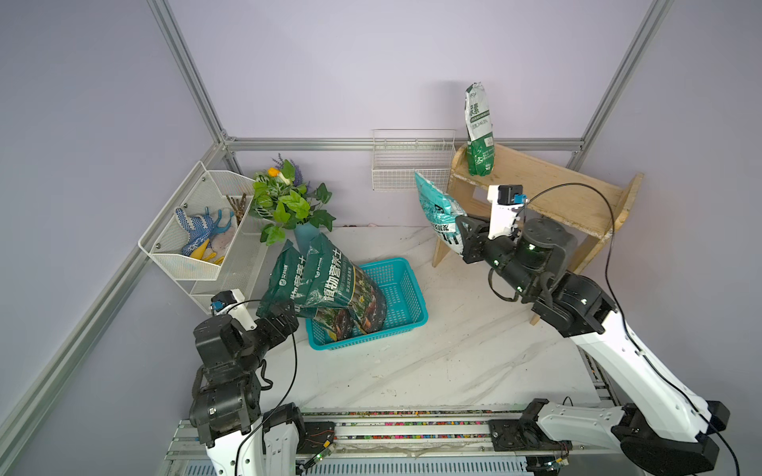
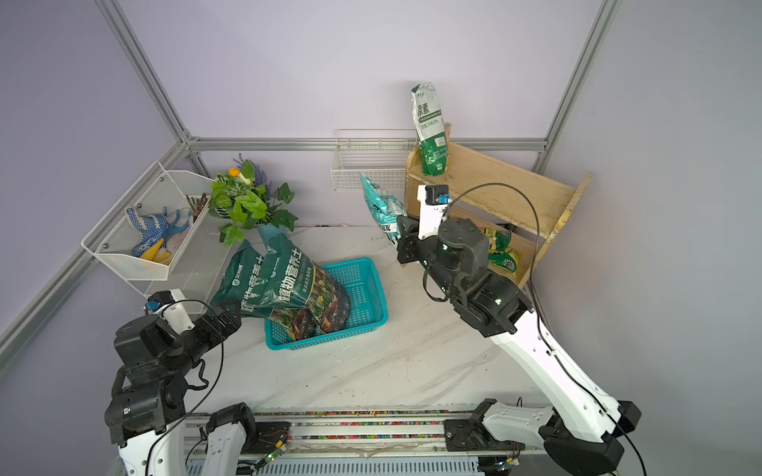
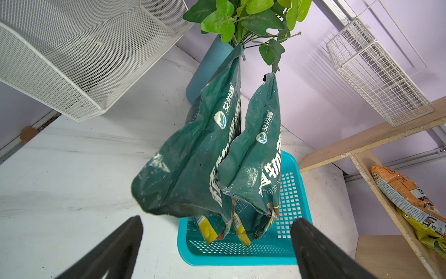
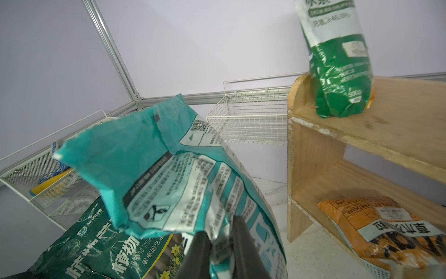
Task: Take down the fertilizer bag from the shelf
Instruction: Place the fertilizer bag in the storage box.
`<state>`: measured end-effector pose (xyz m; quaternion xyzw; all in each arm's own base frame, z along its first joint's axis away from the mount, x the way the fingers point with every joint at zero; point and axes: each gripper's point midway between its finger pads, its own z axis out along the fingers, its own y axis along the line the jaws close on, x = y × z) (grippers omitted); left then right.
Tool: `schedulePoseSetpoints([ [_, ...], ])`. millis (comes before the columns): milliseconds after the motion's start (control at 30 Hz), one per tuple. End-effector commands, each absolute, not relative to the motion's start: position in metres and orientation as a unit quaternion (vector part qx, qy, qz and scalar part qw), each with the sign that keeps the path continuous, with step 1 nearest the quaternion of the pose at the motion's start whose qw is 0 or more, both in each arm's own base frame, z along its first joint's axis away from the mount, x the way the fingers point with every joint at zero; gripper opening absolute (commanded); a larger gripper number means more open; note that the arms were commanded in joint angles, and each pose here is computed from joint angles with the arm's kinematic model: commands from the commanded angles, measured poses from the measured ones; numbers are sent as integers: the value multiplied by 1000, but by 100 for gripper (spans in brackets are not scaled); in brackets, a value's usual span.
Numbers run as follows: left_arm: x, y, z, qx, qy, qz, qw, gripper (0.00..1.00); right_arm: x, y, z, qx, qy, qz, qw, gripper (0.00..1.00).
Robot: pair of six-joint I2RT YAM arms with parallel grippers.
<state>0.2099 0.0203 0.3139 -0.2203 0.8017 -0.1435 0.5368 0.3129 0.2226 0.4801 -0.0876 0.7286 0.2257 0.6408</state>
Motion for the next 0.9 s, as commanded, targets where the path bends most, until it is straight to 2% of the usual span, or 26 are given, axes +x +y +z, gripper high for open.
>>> schedulePoseSetpoints([
  [0, 208, 18, 314, -217, 801, -145, 538, 100, 304, 240, 536, -72, 640, 301, 704, 0],
  [433, 208, 18, 314, -217, 802, -146, 537, 100, 315, 300, 467, -98, 611, 358, 699, 0],
  [867, 208, 18, 314, -217, 802, -147, 536, 99, 333, 325, 398, -63, 611, 380, 691, 0],
])
